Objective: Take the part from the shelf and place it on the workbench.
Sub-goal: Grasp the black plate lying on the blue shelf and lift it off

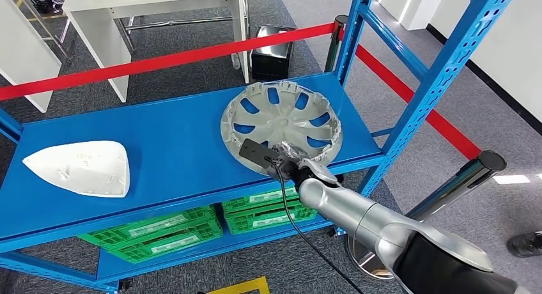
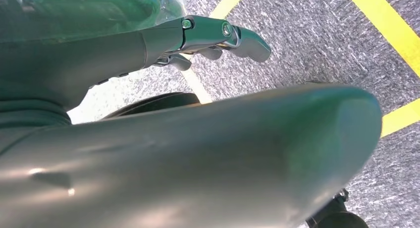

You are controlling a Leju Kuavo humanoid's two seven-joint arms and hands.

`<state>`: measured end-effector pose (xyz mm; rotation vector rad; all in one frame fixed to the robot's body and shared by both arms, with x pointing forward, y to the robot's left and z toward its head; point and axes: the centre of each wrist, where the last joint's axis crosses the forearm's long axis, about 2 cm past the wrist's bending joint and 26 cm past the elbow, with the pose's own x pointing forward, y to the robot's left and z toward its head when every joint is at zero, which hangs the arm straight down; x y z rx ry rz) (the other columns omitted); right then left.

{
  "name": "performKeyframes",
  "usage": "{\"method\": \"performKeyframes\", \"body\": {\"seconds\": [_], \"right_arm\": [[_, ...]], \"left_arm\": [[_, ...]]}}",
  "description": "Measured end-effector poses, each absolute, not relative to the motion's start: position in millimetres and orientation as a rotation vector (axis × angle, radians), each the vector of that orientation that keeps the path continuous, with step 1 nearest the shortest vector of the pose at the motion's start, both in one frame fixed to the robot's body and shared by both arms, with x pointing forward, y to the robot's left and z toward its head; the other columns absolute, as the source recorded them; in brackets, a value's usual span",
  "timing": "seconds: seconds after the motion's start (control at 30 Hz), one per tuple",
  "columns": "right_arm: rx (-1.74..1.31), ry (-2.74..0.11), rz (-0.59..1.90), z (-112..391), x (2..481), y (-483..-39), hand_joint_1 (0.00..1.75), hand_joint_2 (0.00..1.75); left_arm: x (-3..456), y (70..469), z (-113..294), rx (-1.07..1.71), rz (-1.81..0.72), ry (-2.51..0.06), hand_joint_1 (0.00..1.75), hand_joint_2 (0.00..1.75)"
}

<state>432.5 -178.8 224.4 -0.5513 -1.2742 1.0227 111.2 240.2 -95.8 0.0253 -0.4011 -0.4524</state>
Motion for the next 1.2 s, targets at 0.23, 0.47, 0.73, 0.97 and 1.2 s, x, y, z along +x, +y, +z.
{"method": "performKeyframes", "body": {"seconds": [0.23,0.47,0.73,0.97,1.2], "right_arm": [[-0.515,-1.391,0.892,269.6,436.8,-186.2,1.75,1.75],[-0.428,-1.534,0.819,312.1,429.2,-189.8,1.75,1.75],[-0.346,-1.679,0.791,343.6,415.6,-186.3,1.75,1.75],[-0.242,-1.833,0.761,367.0,397.7,-181.7,1.75,1.75],[-0.112,-1.979,0.760,388.0,372.6,-176.2,1.75,1.75]], "left_arm": [[105.0,240.7,-97.3,0.017,-0.426,-0.403,0.00,0.00],[101.4,240.9,-98.2,0.011,-0.411,-0.411,0.00,0.00],[101.4,240.9,-98.2,0.006,-0.400,-0.424,0.00,0.00],[98.7,241.6,-98.9,0.003,-0.385,-0.430,0.00,0.00],[93.9,242.3,-100.0,0.001,-0.375,-0.435,0.00,0.00]]}}
